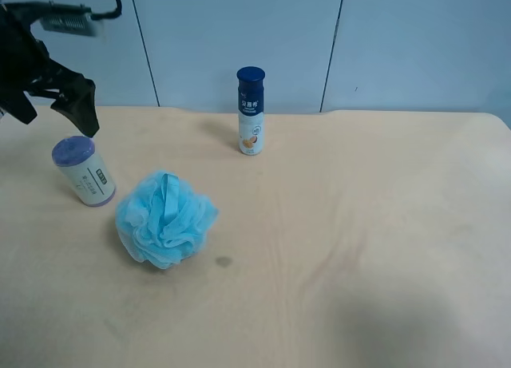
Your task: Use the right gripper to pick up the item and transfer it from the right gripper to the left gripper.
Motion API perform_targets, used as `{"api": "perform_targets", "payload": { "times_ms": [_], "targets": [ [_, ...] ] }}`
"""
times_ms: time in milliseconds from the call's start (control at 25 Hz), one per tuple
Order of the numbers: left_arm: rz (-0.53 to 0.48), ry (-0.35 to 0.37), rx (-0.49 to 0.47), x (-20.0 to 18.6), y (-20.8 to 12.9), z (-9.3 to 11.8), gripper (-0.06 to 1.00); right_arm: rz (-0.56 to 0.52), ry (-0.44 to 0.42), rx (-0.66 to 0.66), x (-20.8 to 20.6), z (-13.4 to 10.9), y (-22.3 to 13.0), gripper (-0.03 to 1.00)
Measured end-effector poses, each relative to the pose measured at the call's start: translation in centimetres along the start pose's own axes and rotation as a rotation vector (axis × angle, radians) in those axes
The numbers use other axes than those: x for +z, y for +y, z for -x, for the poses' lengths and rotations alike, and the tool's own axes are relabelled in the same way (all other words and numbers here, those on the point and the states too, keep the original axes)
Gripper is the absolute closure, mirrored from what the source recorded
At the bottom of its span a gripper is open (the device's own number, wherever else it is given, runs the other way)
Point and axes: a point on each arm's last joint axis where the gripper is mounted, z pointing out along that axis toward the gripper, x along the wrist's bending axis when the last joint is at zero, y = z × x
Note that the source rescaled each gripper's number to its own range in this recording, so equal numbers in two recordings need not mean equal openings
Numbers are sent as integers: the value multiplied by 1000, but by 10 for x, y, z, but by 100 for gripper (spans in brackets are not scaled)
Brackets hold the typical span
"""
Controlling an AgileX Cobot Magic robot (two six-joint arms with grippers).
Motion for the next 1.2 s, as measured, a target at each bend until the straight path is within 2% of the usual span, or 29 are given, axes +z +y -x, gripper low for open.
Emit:
{"api": "perform_targets", "payload": {
  "times_ms": [120,240,480,720,1000,1200],
  "targets": [
    [108,-70,42,-31,-3,12,-4,0,0,0,0,0,0,12],
    [208,-106,69,-62,-11,21,-4,0,0,0,0,0,0,12],
    [353,-121,99,-99,-42,34,-5,0,0,0,0,0,0,12],
    [416,-133,74,-95,-93,46,-5,0,0,0,0,0,0,12],
    [572,-125,26,-89,-164,60,-5,0,0,0,0,0,0,12],
    [702,-110,37,-97,-216,71,-5,0,0,0,0,0,0,12]
  ]
}}
